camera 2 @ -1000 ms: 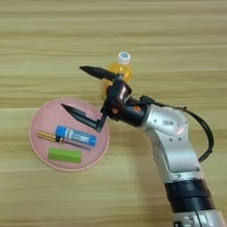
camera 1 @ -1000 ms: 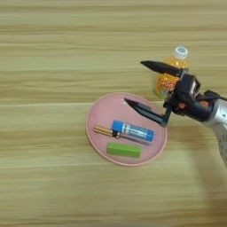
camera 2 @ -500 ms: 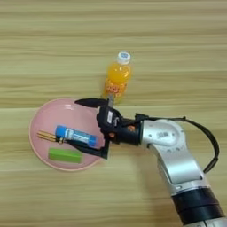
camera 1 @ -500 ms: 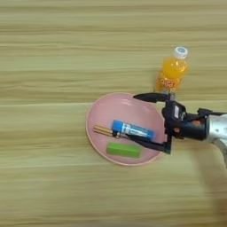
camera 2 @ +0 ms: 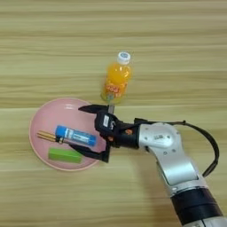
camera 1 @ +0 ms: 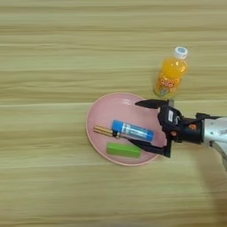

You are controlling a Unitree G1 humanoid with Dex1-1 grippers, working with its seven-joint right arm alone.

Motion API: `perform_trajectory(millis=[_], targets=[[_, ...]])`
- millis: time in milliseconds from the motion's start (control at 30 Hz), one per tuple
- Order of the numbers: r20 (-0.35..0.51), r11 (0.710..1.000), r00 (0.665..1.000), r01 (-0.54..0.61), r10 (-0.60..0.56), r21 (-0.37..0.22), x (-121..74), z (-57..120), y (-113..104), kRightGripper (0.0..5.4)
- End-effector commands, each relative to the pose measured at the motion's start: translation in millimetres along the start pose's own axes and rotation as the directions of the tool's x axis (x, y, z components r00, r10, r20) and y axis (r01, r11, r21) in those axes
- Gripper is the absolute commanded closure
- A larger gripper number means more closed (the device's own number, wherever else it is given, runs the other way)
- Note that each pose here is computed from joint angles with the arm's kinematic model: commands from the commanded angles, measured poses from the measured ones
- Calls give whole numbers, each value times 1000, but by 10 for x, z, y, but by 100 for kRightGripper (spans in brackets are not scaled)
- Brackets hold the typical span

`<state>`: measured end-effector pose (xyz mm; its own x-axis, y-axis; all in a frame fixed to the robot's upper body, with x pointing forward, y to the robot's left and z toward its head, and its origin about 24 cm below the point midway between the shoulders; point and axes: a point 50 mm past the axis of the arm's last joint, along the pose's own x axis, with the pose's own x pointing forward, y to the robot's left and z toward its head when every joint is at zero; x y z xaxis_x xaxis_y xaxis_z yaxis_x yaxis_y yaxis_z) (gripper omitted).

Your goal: Move the objects on the table

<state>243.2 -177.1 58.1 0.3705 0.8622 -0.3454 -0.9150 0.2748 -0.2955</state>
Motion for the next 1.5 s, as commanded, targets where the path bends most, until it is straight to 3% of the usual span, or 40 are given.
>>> perform_trajectory(millis=[33, 667, 1500], targets=[[-3, 993, 997, 73, -74, -91, -13, 168, -219, 5], [-78, 990, 988, 127, -132, -65, 53, 42, -260, 5], [-131, 997, 990, 44, -52, -67, 86, -35, -134, 267]])
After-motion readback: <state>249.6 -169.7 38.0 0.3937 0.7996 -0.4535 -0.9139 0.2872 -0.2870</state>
